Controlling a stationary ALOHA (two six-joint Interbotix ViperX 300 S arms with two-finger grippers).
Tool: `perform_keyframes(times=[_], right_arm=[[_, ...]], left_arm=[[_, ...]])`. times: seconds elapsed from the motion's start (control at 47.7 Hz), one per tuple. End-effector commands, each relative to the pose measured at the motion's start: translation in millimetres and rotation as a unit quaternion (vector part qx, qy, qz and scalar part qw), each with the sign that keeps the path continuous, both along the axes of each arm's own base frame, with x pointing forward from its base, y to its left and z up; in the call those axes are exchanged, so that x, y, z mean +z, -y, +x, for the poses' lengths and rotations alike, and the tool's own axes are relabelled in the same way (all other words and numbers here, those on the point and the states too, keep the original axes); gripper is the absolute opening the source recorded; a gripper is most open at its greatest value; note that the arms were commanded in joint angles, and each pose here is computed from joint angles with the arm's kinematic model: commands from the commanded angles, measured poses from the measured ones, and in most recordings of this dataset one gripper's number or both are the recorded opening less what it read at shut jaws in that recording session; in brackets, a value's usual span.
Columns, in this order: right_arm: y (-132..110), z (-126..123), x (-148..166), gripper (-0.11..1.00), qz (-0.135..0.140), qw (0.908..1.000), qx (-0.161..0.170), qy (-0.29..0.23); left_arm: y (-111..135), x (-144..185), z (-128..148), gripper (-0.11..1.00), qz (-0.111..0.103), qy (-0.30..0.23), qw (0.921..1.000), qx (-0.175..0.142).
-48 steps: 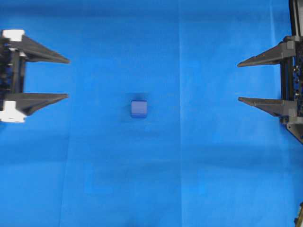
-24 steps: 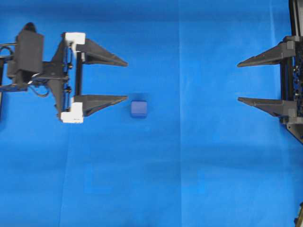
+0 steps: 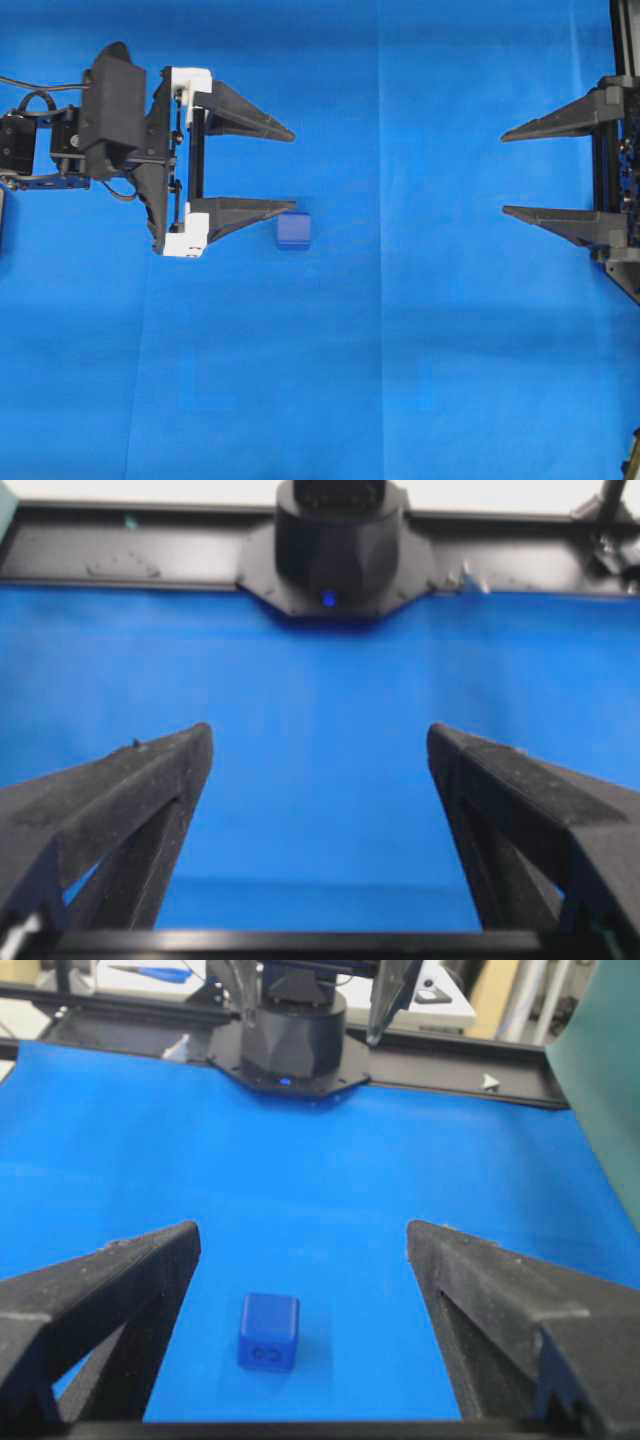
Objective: Handover the blue block to the right arm after grasping it with the left arm, then place it in the designated position.
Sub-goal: 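Lower the left gripper over the blue cube, fingers straddling it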
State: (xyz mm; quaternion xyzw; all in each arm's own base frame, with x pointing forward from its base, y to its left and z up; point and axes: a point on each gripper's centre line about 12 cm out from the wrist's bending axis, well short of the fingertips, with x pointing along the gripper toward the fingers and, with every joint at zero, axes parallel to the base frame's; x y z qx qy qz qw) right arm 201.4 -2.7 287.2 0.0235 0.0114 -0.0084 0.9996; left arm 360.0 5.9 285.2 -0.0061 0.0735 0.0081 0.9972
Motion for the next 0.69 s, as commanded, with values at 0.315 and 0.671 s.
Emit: perform_keyframes(times=[0.315, 0.671], right_arm=[[0.4, 2.8, 10.6, 0.97, 0.0, 0.9999, -0.001, 0.013], [0.4, 2.9, 11.0, 0.97, 0.001, 0.9999, -0.001, 0.013]], left_arm=[[3.3, 15.3, 22.7, 0.92, -0.007, -0.203, 0.9791, -0.002], [2.9, 12.9, 51.2, 0.92, -0.01, -0.355, 0.9346, 0.001]])
